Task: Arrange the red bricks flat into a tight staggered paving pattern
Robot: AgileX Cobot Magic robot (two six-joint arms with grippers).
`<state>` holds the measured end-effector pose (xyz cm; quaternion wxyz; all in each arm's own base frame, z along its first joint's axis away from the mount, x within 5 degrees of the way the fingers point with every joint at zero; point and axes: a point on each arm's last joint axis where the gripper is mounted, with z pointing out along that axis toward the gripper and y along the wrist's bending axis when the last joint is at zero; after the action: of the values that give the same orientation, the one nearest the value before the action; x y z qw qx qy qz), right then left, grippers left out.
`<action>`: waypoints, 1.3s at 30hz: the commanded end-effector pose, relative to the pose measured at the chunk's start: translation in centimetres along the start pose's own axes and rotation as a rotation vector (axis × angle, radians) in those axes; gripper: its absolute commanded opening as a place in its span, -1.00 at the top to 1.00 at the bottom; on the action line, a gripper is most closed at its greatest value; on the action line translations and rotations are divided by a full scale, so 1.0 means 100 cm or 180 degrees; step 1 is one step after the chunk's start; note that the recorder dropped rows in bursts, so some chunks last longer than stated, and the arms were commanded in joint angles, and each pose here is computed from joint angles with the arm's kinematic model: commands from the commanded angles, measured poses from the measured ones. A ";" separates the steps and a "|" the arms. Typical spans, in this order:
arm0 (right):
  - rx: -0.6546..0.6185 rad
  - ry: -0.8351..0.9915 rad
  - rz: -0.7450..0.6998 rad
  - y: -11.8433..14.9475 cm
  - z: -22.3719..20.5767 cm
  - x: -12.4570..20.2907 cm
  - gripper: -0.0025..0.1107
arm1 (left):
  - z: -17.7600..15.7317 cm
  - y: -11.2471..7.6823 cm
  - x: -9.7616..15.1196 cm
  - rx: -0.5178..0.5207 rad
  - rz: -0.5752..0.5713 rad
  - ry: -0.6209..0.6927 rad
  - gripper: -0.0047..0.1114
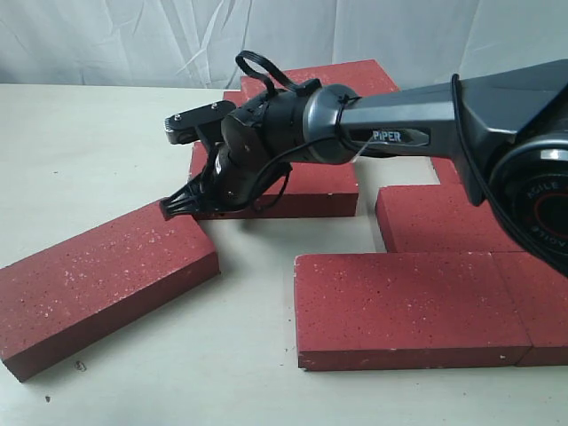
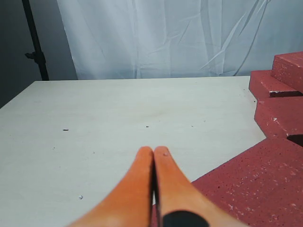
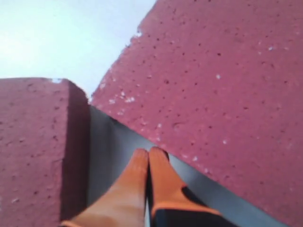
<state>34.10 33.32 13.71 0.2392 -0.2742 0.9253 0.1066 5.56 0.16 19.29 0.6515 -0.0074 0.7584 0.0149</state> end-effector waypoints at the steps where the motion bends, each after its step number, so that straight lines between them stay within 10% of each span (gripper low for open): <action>1: 0.0250 0.0079 0.0172 -0.023 0.000 0.000 0.97 | 0.000 0.000 0.001 -0.0017 0.0003 0.0002 0.92; 17: 0.0274 0.0269 0.0496 -0.046 -0.007 0.001 0.97 | 0.000 0.000 0.001 -0.0017 0.0003 0.0002 0.92; 39: -0.0663 0.0544 0.0001 -0.035 -0.112 -0.013 0.97 | 0.000 0.000 0.001 -0.0017 0.0003 0.0002 0.92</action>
<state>32.48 28.35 22.96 0.1432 -0.3053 0.9299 0.1466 5.56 0.17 19.29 0.6515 -0.0063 0.7584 0.0164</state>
